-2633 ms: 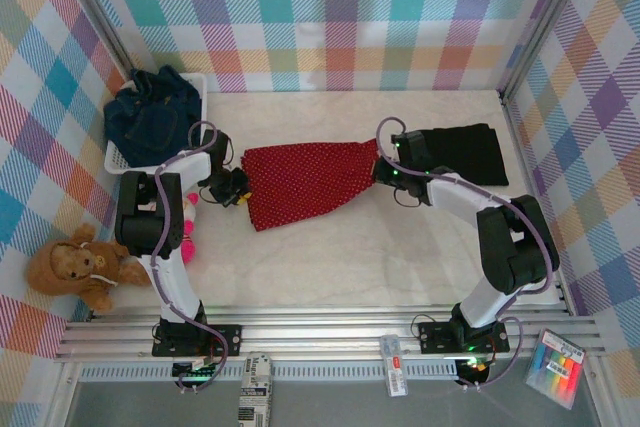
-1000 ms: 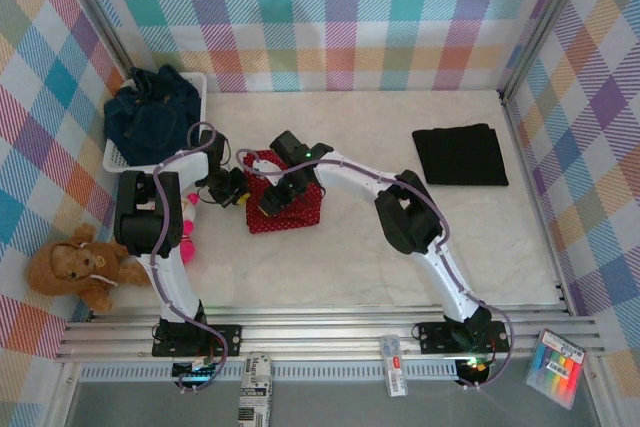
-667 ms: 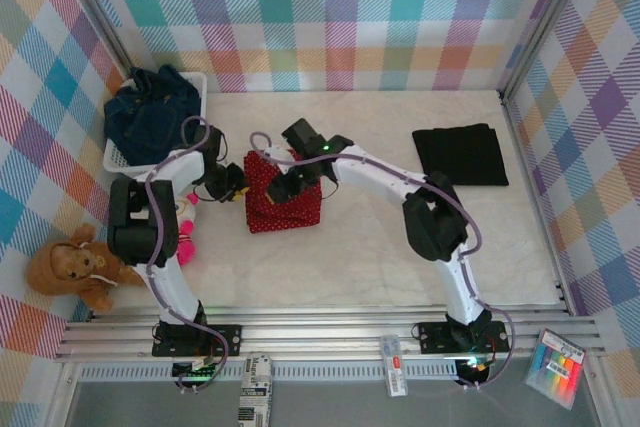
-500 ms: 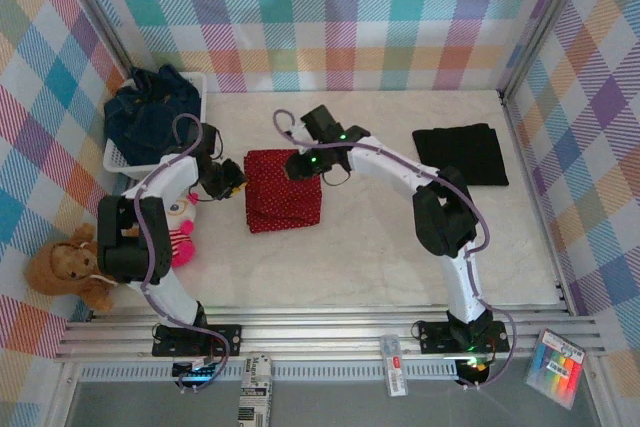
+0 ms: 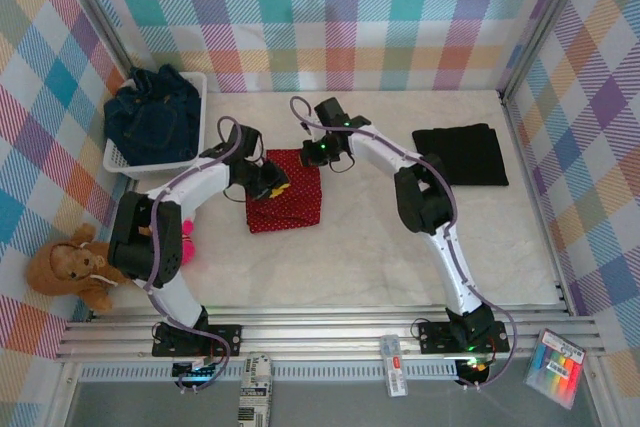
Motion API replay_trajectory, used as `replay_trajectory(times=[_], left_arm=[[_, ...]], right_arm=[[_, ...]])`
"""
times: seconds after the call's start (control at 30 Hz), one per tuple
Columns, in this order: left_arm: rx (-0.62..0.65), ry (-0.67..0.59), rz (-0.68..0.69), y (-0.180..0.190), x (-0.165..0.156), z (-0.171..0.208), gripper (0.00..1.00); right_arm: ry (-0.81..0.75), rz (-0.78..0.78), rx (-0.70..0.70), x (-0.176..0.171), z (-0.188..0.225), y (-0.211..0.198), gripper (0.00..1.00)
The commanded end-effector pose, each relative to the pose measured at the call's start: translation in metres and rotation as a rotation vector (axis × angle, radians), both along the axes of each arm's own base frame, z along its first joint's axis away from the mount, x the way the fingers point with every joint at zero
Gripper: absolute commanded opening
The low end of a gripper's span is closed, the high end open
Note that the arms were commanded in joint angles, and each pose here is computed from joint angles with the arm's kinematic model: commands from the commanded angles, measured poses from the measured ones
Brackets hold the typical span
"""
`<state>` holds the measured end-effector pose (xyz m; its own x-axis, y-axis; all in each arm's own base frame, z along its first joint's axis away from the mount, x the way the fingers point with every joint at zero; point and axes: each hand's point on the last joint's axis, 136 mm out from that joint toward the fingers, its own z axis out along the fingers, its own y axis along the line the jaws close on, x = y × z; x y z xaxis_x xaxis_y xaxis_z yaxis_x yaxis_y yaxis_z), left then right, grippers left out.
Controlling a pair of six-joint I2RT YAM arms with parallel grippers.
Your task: Fold and stack the skirts
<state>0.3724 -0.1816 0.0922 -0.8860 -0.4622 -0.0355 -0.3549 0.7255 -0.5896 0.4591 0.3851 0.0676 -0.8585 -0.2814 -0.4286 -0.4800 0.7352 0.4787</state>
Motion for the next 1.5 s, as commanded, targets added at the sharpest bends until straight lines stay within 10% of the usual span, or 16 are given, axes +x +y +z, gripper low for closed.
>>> replay_trajectory(times=[0.0,0.37,0.6,0.8,0.97,1.47], left_arm=[[0.067,0.066,0.099,0.025,-0.004,-0.03,0.22],[0.266,0.182,0.051,0.078,-0.023,-0.085,0.22],[0.311,0.073,-0.198,0.024,0.018,-0.066,0.25],[0.26,-0.133,-0.219,0.001,0.056,0.008,0.45],[0.273,-0.186,-0.164,0.014,0.046,0.036,0.68],[0.141,-0.05,0.022,0.05,0.016,-0.016,0.57]], right_arm=[[0.04,0.05,0.041,-0.006,0.0,0.014,0.0],[0.298,-0.245,-0.22,-0.053,-0.058,-0.063,0.0],[0.5,-0.426,0.095,-0.133,-0.039,-0.046,0.03],[0.231,-0.53,0.241,-0.109,0.035,-0.065,0.32],[0.075,-0.426,0.172,-0.084,0.045,-0.088,0.43],[-0.046,0.117,0.14,-0.047,0.013,-0.056,0.59]])
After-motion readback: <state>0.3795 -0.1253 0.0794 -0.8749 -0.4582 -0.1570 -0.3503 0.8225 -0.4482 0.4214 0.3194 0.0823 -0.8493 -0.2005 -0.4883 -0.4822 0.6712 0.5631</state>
